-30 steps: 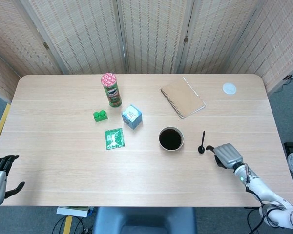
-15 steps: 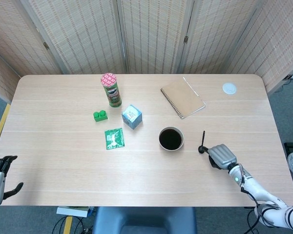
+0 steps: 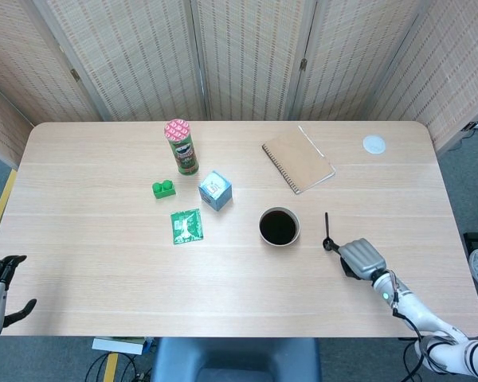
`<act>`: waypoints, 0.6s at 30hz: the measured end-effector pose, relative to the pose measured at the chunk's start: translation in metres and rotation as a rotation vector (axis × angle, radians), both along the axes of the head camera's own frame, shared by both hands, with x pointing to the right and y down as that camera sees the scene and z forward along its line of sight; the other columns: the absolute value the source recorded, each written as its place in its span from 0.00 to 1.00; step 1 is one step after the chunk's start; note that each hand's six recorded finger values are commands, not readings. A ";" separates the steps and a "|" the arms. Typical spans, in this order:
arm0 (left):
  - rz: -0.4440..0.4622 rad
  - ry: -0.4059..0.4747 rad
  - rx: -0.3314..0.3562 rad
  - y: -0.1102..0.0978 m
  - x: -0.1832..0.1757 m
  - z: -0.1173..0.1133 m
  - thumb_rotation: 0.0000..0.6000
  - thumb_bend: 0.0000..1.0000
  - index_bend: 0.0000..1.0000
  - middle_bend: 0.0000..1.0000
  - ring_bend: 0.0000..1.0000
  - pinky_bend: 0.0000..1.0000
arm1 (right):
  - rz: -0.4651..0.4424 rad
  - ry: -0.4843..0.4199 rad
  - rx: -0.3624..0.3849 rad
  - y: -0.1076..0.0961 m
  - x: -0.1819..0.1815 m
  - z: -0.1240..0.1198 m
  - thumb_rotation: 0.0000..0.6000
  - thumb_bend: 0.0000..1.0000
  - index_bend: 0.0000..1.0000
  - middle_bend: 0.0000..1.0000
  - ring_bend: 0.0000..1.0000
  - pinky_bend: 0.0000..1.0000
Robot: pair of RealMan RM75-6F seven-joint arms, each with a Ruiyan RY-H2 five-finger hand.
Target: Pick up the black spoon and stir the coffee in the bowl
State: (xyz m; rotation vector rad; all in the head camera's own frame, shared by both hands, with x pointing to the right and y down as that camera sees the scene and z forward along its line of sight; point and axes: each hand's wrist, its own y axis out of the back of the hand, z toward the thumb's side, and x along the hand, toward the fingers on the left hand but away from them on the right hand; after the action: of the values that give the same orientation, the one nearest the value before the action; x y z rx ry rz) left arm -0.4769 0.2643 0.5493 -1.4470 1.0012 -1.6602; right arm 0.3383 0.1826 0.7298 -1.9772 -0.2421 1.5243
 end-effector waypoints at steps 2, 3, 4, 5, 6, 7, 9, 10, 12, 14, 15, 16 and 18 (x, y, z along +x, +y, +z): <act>0.001 0.001 0.000 0.000 0.000 0.000 1.00 0.24 0.21 0.23 0.21 0.19 | -0.001 0.001 -0.002 0.001 0.000 0.000 1.00 0.92 0.24 1.00 1.00 1.00; 0.001 0.001 0.000 0.000 0.000 0.000 1.00 0.24 0.21 0.23 0.21 0.19 | -0.003 0.002 -0.003 0.002 0.000 0.000 1.00 0.92 0.24 1.00 1.00 1.00; 0.001 0.001 0.001 0.000 0.000 0.000 1.00 0.24 0.21 0.23 0.21 0.19 | -0.005 0.002 -0.004 0.003 0.000 0.000 1.00 0.93 0.24 1.00 1.00 1.00; 0.001 0.000 0.000 0.000 0.000 0.000 1.00 0.24 0.21 0.23 0.21 0.19 | -0.006 0.003 -0.005 0.004 0.000 0.000 1.00 0.93 0.24 1.00 1.00 1.00; 0.000 0.000 0.000 0.000 0.000 0.000 1.00 0.24 0.21 0.23 0.21 0.19 | -0.006 0.003 -0.005 0.004 0.001 0.000 1.00 0.94 0.24 1.00 1.00 1.00; 0.000 0.000 0.000 0.000 0.000 0.000 1.00 0.24 0.21 0.23 0.21 0.19 | -0.006 0.004 -0.005 0.005 0.002 -0.001 1.00 0.95 0.24 1.00 1.00 1.00; 0.000 0.000 -0.002 0.001 0.000 0.000 1.00 0.24 0.21 0.23 0.21 0.19 | -0.002 0.008 -0.004 0.005 0.004 -0.001 1.00 0.95 0.24 1.00 1.00 1.00; 0.000 0.000 -0.002 0.001 0.000 0.000 1.00 0.24 0.21 0.23 0.21 0.19 | 0.003 0.011 -0.004 0.005 0.007 -0.002 1.00 0.95 0.24 1.00 1.00 1.00; 0.000 0.001 -0.004 0.001 0.000 0.001 1.00 0.23 0.21 0.23 0.21 0.19 | 0.011 0.018 -0.004 0.005 0.011 -0.002 1.00 0.95 0.24 1.00 1.00 1.00; 0.001 0.002 -0.005 0.001 0.001 0.002 1.00 0.23 0.21 0.23 0.21 0.19 | 0.019 0.026 -0.004 0.005 0.015 -0.002 1.00 0.95 0.24 1.00 1.00 1.00; 0.002 0.003 -0.005 0.001 0.001 0.002 1.00 0.23 0.21 0.23 0.21 0.19 | 0.022 0.030 -0.003 0.005 0.017 -0.001 1.00 0.95 0.24 1.00 1.00 1.00; 0.003 0.003 -0.006 0.001 0.002 0.002 1.00 0.24 0.21 0.23 0.21 0.19 | 0.027 0.035 -0.003 0.005 0.019 -0.001 1.00 0.95 0.24 1.00 1.00 1.00; 0.004 0.004 -0.005 0.000 0.002 0.002 1.00 0.23 0.21 0.23 0.21 0.19 | 0.032 0.041 -0.002 0.004 0.022 0.000 1.00 0.95 0.24 1.00 1.00 1.00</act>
State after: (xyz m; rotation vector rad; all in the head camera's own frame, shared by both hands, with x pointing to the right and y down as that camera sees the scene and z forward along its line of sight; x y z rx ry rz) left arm -0.4747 0.2646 0.5516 -1.4554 0.9957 -1.6590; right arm 0.3606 0.1868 0.7293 -1.9508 -0.2564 1.5841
